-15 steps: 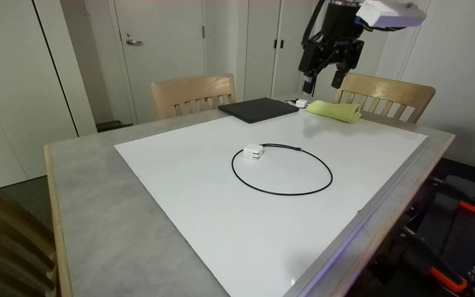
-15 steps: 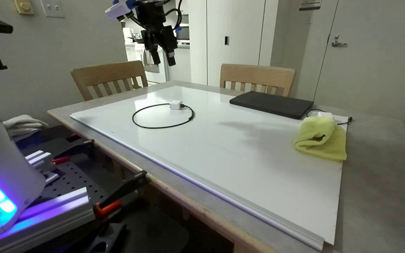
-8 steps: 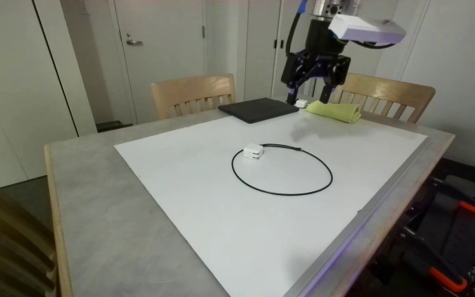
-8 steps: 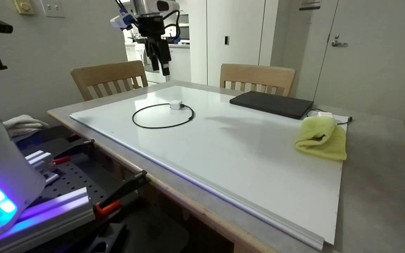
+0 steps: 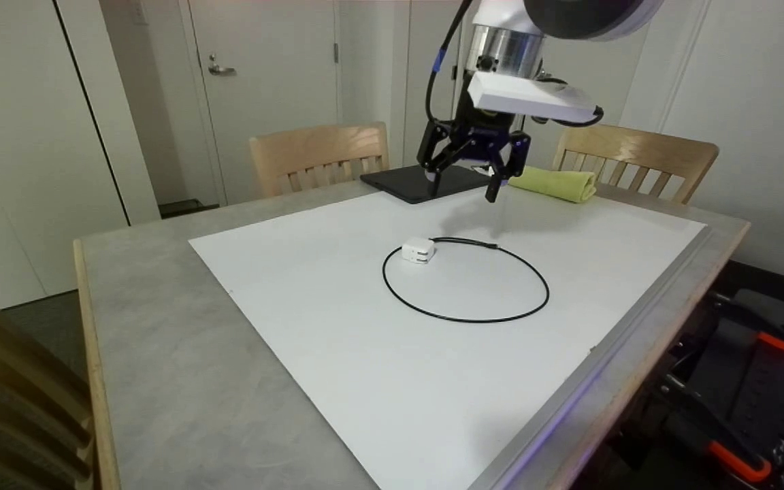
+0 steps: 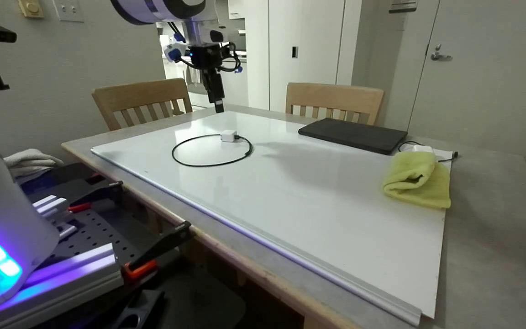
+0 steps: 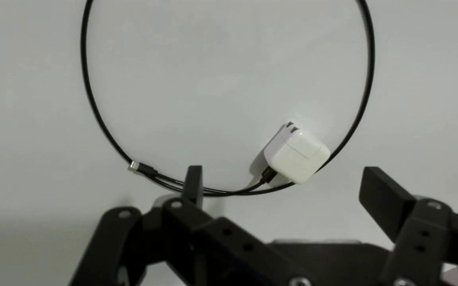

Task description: Unwind the phone charger

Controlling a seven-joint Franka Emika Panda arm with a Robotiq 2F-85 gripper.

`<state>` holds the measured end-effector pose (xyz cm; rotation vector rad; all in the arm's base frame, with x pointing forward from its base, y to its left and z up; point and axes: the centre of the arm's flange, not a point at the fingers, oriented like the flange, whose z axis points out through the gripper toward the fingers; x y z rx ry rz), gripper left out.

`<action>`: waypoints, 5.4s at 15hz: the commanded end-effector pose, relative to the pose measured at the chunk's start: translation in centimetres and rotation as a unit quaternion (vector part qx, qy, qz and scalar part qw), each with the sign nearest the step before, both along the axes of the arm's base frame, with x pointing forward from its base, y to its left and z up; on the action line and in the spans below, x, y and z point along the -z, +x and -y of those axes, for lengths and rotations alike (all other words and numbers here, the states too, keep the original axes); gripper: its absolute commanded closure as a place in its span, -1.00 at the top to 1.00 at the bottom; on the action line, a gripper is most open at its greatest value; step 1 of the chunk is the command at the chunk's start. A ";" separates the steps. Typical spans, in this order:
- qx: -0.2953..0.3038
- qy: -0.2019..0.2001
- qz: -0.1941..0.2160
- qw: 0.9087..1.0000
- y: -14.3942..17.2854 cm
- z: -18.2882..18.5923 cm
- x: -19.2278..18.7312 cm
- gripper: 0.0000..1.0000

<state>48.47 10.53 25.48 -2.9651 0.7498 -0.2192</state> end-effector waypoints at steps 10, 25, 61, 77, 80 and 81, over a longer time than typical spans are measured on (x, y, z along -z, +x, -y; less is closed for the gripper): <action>0.158 -0.024 -0.003 0.987 1.9 -3.5 4.6 1.00; 0.180 0.015 -0.022 0.983 1.7 -3.6 4.7 1.00; 0.269 0.066 -0.021 0.961 6.6 -2.0 11.0 0.42; 0.233 0.063 -0.012 0.970 5.7 -3.1 9.5 -0.43; 0.229 0.057 -0.007 0.972 5.6 -3.2 9.3 -0.43; 0.231 0.052 -0.005 0.971 5.6 -3.2 9.1 -0.43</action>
